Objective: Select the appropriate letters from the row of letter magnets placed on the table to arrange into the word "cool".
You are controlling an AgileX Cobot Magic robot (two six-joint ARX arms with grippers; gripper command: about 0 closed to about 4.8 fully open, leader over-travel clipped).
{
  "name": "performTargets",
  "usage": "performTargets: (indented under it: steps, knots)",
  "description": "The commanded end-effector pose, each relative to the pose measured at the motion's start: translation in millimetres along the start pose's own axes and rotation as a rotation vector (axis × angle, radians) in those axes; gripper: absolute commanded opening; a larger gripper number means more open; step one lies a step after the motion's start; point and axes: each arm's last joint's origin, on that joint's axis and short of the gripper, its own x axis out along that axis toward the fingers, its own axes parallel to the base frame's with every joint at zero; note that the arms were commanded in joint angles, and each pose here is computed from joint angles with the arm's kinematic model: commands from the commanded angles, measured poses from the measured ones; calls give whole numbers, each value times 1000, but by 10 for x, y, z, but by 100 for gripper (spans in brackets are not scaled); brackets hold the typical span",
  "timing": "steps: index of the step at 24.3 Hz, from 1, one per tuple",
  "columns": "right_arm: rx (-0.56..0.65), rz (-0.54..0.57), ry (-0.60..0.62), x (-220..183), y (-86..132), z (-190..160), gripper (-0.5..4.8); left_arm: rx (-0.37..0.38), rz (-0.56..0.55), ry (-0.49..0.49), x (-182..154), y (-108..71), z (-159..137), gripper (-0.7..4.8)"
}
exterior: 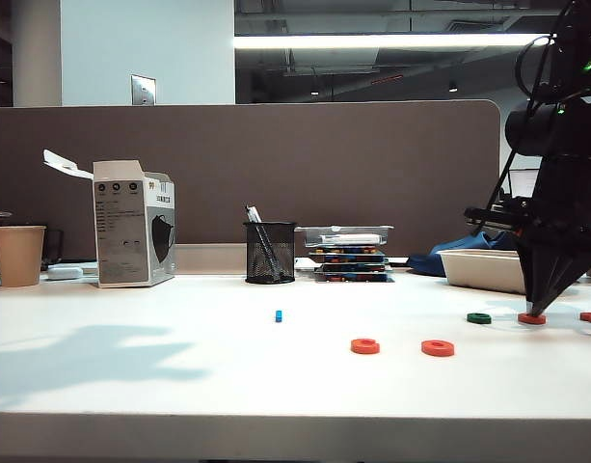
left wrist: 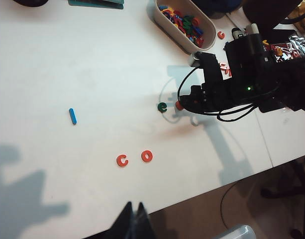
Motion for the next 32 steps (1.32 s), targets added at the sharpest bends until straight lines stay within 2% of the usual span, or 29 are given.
performTargets:
  steps: [1,8,13,16,24,32]
  knots:
    - [8,-41,114,95,-33,-115,-6,1,-8,-17,-19,-6,13,-4]
    - [9,-44,162,99,-21,-168,-6,1,-8,-17,-19,-6,13,-4]
    - [-50,-46,224,149,128,-287,-6,1,-8,-17,-19,-6,13,-5]
    - [-94,-29,280,276,285,-475,-6,1,-8,-17,-19,-6,13,-4]
    - [-103,-4,262,205,491,-774,-6,1,-8,-17,-19,-6,13,-4]
    - [-141,-16,304,251,655,-922,-6,1,-8,-16,-19,-6,13,-4]
